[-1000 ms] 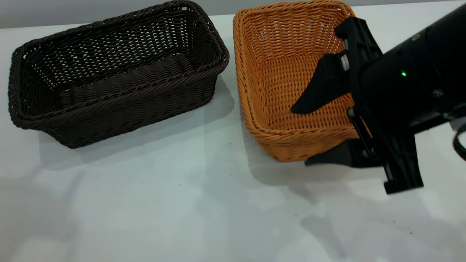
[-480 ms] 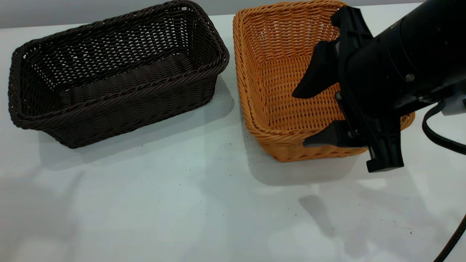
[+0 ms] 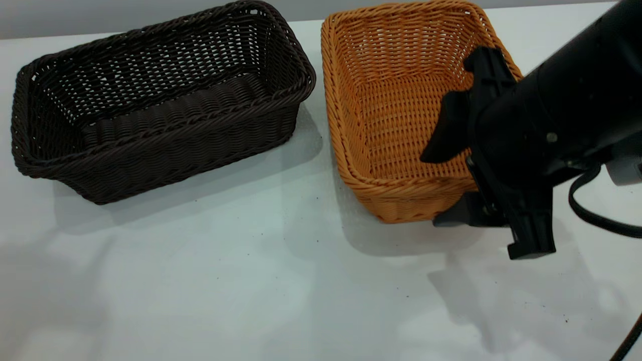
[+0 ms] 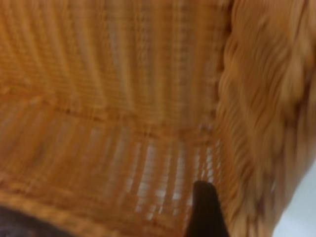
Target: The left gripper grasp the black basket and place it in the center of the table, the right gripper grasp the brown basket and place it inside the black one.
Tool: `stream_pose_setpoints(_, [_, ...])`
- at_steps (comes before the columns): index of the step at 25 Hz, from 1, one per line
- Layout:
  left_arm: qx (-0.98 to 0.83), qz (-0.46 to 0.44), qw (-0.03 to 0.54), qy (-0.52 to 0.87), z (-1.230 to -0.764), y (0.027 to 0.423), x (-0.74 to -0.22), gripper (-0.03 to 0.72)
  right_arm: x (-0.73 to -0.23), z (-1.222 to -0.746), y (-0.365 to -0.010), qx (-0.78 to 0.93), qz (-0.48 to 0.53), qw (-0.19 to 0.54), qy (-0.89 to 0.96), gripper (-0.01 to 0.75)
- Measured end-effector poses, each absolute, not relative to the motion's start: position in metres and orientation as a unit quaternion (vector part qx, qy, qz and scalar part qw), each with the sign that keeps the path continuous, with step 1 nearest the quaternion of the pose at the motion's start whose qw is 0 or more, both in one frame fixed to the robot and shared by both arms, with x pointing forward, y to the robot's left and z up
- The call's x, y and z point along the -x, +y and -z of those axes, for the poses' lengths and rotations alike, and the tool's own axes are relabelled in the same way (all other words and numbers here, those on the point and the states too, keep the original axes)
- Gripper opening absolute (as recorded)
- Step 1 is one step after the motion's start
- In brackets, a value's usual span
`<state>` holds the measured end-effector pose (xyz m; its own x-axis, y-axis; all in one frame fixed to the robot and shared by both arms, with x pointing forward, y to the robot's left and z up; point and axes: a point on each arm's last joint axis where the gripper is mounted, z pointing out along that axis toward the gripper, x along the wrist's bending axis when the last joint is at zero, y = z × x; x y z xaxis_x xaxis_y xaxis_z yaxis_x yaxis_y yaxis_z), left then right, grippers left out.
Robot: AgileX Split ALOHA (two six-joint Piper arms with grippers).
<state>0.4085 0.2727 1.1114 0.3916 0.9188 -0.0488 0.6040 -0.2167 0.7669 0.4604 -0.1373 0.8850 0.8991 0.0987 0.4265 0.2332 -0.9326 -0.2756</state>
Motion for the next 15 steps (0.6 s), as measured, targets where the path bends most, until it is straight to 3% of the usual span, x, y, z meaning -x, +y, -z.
stream_pose_setpoints(15, [-0.752,-0.211,0.364,0.508,-1.111,0.272,-0.408,0.479,-0.479,-0.863,-0.127,0.967,0.194,0.137,-0.088,0.475])
